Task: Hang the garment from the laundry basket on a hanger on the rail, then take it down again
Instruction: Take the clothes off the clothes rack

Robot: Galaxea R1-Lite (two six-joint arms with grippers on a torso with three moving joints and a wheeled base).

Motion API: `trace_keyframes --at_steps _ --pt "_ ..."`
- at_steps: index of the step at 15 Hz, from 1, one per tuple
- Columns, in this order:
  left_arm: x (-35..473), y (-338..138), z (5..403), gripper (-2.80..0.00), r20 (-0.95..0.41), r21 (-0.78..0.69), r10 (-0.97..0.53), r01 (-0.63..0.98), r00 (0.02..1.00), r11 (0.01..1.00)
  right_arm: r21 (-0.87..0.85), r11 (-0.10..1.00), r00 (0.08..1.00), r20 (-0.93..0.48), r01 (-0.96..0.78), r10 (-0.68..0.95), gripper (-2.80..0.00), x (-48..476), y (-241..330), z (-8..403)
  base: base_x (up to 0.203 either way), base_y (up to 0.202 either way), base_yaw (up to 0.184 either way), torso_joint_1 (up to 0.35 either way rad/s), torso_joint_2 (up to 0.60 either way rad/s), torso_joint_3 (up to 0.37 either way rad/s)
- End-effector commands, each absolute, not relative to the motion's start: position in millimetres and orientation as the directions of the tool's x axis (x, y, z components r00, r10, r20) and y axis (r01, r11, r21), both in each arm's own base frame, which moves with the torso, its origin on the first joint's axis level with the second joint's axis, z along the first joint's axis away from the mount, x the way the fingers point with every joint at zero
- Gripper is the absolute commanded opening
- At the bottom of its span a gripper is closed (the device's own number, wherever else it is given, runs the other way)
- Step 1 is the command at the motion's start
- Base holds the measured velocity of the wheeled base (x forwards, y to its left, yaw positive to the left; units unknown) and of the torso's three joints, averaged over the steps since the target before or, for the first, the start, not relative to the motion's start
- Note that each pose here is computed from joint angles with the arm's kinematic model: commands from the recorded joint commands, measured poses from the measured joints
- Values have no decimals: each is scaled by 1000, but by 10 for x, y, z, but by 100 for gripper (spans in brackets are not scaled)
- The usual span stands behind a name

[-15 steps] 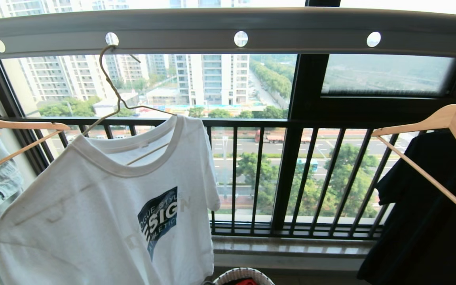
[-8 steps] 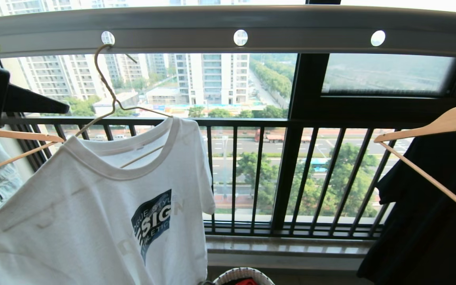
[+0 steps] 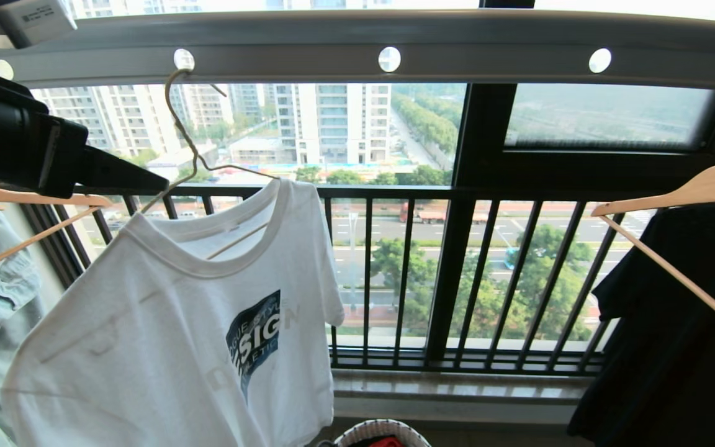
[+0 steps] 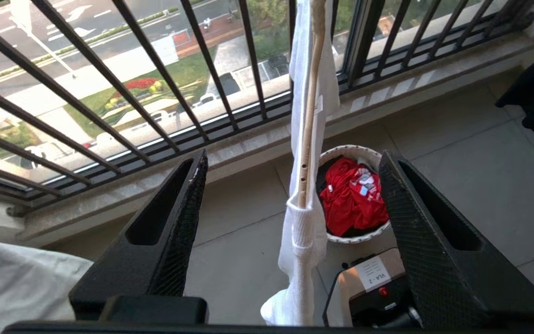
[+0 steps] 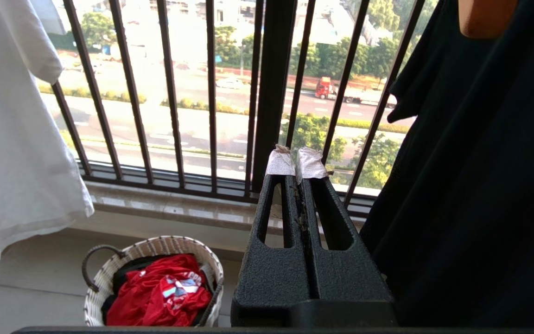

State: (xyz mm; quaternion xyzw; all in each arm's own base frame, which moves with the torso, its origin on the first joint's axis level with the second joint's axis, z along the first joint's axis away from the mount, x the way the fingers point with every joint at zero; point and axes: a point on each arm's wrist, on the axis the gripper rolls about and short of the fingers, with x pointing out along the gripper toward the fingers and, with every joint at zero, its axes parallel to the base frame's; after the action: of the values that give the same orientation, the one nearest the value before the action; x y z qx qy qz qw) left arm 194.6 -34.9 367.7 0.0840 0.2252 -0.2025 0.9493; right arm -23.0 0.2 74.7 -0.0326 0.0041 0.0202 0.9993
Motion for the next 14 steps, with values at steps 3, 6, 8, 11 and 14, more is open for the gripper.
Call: trace_keyframes --at_steps 3,6,8,11,14 --pt "2172 -395 3528 0 -455 16 -389 444 801 896 -66 997 999 -12 -42 41 -280 -228 2 747 0 0 0 0 0 0" --pt "2325 -419 3427 0 -413 27 -394 443 821 896 -66 997 999 -11 -42 41 -280 -229 2 746 0 0 0 0 0 0" --pt "2402 -447 3375 0 -402 13 -404 447 822 895 -67 997 999 -11 -42 41 -280 -229 2 747 0 0 0 0 0 0" --pt "2539 -504 3351 0 -346 13 -419 451 840 893 -67 997 999 -12 -42 41 -280 -228 2 747 0 0 0 0 0 0" --pt "2591 -531 3344 0 -334 6 -425 452 842 892 -66 997 999 -12 -42 41 -280 -228 2 747 0 0 0 0 0 0"
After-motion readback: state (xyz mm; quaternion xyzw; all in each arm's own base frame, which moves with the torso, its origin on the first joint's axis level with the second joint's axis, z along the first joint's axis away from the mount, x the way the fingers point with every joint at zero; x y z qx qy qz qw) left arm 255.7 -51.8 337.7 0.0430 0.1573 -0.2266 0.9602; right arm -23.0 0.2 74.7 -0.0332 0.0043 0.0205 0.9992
